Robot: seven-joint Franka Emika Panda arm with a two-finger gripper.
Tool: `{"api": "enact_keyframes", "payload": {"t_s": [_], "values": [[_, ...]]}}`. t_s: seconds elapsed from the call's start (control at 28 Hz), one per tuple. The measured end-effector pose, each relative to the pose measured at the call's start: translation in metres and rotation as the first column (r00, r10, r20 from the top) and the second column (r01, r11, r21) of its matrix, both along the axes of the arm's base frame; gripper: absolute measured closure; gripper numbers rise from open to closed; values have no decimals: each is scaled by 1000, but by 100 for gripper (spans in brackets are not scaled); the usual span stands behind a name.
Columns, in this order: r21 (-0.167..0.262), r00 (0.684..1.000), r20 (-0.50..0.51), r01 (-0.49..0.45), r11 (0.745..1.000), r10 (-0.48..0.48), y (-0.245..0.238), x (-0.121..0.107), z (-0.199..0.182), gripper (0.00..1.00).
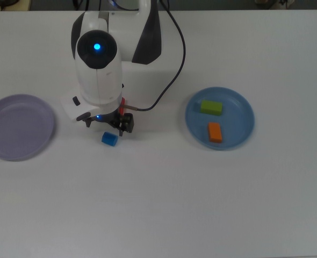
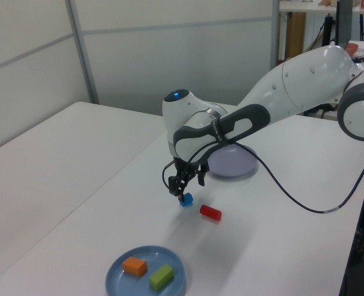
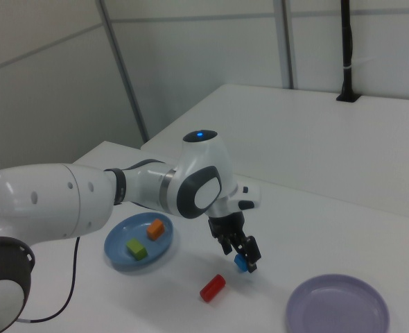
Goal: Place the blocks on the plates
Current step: 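Move the gripper to the blue cube and grasp it, then carry the blue cube onto the lavender plate and release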
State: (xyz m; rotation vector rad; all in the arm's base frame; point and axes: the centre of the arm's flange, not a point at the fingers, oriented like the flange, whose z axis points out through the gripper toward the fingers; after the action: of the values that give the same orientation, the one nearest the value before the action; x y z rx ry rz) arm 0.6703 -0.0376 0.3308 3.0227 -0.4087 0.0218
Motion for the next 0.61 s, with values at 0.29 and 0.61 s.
{"api": "enact_keyframes", "payload": {"t_s": [0.29,0.61], "values": [[13,991,65,120,993,-121,1,9,-16,19],[15,989,65,129,992,-130,2,10,-24,51]]}}
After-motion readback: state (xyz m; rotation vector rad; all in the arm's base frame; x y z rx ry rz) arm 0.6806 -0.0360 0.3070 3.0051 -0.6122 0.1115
